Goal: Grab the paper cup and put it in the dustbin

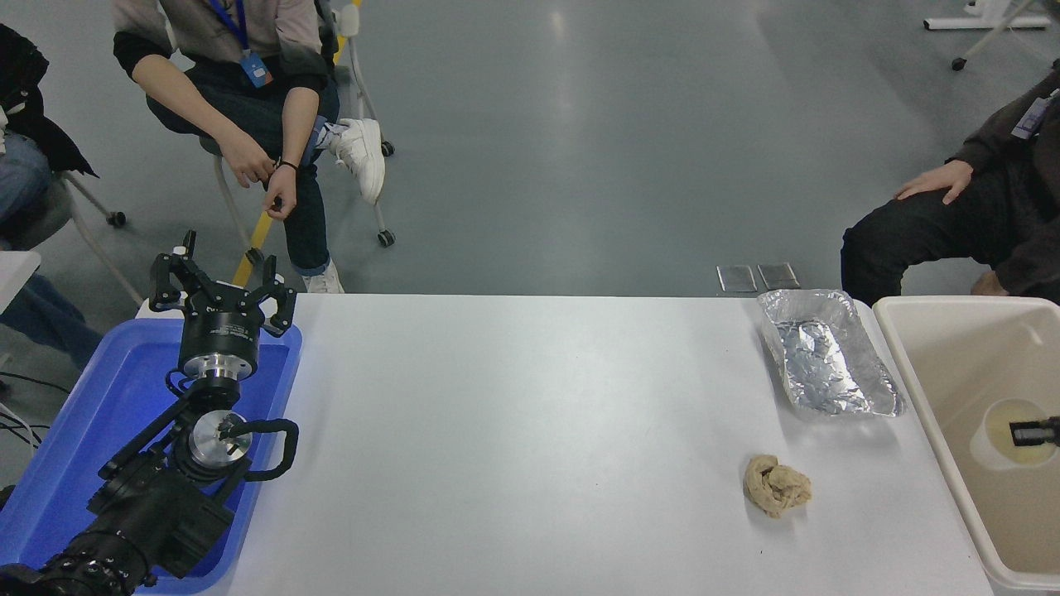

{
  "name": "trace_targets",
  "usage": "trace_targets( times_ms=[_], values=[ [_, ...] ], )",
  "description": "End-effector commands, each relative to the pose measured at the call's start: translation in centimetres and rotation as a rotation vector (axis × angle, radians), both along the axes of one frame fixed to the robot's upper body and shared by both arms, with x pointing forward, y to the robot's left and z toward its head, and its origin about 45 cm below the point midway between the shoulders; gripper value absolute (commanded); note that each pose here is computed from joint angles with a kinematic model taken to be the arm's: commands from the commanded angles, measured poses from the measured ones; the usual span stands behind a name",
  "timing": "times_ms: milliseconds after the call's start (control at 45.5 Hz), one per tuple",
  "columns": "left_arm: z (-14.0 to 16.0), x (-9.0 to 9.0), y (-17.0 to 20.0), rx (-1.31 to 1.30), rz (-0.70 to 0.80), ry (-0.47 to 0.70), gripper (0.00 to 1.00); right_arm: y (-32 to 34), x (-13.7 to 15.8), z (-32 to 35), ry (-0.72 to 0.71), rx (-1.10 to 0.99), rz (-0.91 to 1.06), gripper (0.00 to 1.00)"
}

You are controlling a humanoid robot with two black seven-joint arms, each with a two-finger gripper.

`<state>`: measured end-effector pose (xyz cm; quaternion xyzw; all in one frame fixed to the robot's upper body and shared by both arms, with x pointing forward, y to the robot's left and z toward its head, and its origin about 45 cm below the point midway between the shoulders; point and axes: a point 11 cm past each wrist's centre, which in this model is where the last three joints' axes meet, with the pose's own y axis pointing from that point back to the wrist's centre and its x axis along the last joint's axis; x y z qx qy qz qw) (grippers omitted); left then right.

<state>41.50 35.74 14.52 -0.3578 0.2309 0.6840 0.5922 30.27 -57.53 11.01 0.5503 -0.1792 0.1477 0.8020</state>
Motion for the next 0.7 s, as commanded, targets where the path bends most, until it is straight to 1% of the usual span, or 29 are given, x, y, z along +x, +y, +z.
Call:
trace_targets(
  times_ms=[0, 308, 396, 462, 571, 681],
  values=[
    [0.0, 0.0, 0.0, 0.0, 0.0, 0.0, 0.99, 0.6, 0.0, -1.0, -0.051, 0.025, -0.033, 1.0],
    [0.0, 0.0, 0.0, 0.0, 0.001, 0.001, 0.99, 0.7, 0.5, -0.4, -0.063, 0.041, -0.03, 1.0],
    [0.0, 0.0, 0.0, 0.0, 0.0, 0.0, 0.99, 1.2, 2.0, 1.4, -0.09, 0.071, -0.015, 1.0],
    [0.0, 0.0, 0.0, 0.0, -0.001, 0.001, 0.99, 1.1, 2.3, 3.3, -0.097, 0.094, -0.003, 1.0],
    [0.0, 0.0, -0.1, 0.002, -0.003, 0.001, 0.99, 3.1, 2.9, 6.1, -0.023, 0.122, 0.091, 1.0],
    [0.0, 0.0, -0.1, 0.002, -0.003, 0.001, 0.99, 5.4, 3.6, 9.1, 0.014, 0.153, 0.143, 1.0]
  ],
)
